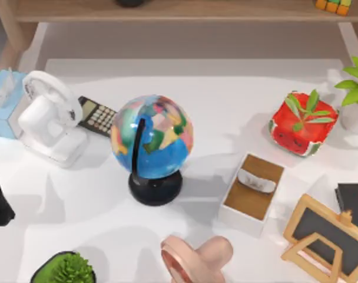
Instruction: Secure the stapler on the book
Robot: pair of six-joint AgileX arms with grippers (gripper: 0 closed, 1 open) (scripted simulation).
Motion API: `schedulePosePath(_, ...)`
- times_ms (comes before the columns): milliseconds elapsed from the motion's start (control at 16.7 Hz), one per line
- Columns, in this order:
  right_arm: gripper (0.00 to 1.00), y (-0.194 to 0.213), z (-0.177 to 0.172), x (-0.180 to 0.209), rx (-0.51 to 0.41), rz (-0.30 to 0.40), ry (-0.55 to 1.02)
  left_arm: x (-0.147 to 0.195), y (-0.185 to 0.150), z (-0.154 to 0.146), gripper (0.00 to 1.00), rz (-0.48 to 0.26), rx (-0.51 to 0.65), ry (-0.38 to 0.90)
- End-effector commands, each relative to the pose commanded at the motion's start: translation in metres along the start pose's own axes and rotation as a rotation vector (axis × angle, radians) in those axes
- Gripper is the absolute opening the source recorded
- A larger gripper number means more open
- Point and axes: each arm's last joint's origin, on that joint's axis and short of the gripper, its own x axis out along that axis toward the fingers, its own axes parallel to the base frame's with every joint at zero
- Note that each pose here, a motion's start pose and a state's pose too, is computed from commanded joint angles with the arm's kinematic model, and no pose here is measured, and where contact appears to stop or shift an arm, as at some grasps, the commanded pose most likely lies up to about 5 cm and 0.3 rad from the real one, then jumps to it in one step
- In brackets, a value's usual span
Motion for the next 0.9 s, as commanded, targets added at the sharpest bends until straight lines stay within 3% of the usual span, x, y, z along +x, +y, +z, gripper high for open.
schedulePosePath(180,1.0,-0.021,0.049,0.068,0.035,-0.033,0.224,0.0,0.0,0.0,1.0,0.0,0.0,0.0)
schedulePosePath(300,1.0,-0.038,0.065,0.12,0.061,-0.046,0.367,0.0,0.0,0.0,1.0,0.0,0.0,0.0)
schedulePosePath(600,1.0,-0.074,0.059,0.227,0.113,-0.053,0.628,0.0,0.0,0.0,1.0,0.0,0.0,0.0)
schedulePosePath(900,1.0,-0.079,0.049,0.272,0.125,-0.036,0.702,0.0,0.0,0.0,1.0,0.0,0.0,0.0)
